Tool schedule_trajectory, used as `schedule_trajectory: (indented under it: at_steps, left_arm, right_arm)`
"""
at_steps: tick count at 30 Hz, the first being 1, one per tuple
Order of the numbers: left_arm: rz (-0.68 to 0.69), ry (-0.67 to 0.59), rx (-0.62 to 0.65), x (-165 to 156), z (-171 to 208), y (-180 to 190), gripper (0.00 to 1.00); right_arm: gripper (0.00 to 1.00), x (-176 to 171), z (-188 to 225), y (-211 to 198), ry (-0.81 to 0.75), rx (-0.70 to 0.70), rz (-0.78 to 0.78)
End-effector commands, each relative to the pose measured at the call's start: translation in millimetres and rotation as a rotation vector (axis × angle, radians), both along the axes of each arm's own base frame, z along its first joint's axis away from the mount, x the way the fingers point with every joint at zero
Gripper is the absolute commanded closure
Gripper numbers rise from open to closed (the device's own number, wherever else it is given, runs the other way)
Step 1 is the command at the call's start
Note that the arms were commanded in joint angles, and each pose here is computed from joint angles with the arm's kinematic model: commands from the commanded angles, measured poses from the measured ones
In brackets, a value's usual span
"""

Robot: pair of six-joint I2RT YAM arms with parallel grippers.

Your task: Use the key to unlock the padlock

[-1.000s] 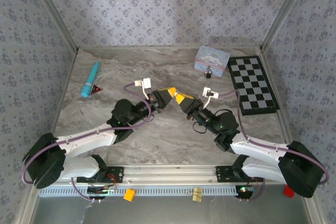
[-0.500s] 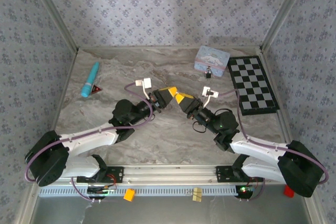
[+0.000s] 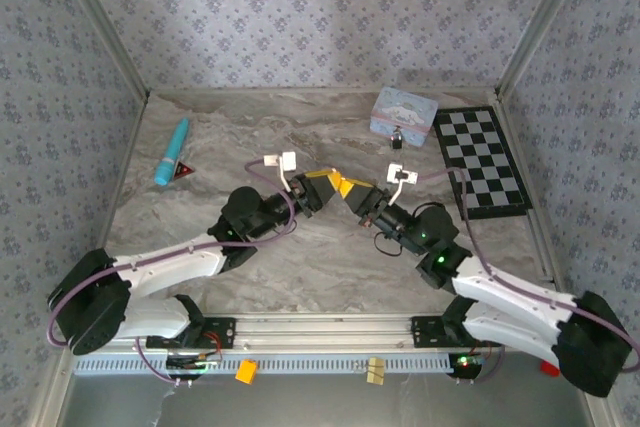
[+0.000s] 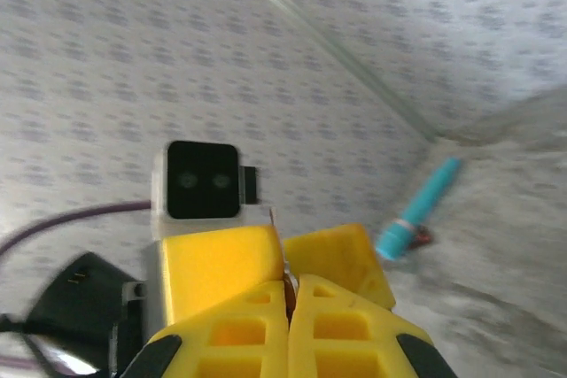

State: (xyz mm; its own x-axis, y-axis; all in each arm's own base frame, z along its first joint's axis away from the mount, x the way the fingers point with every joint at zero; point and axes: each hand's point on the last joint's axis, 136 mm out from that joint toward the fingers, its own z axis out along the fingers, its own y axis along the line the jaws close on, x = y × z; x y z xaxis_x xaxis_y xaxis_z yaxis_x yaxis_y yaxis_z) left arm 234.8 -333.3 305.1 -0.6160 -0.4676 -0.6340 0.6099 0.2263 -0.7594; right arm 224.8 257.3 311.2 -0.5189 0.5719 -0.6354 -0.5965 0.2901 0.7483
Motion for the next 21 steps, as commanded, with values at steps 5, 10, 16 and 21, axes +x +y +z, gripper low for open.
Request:
schedule_trajectory:
  at_steps: [5,10,16,21]
  left_arm:
    - [0.158,0.111,0.305,24.4,-50.1,36.9,0.16]
    - [0.259,0.25,0.607,59.4,-80.4,64.5,0.1]
    - [0.251,0.287,0.806,110.2,-99.4,40.2,0.03]
    - [0.209,0.279,0.829,167.7,-117.0,-14.4,0.01]
  right_arm:
    - [1.0,18.8,-53.4,-53.3,0.162,-0.464,-0.243]
    - [1.0,11.9,-80.6,-95.4,0.283,-0.669,-0.364]
    - [1.0,-4.8,-94.4,-135.5,0.346,-0.797,-0.458]
    - [1.0,-20.8,-95.3,-158.0,0.371,-0.814,-0.493]
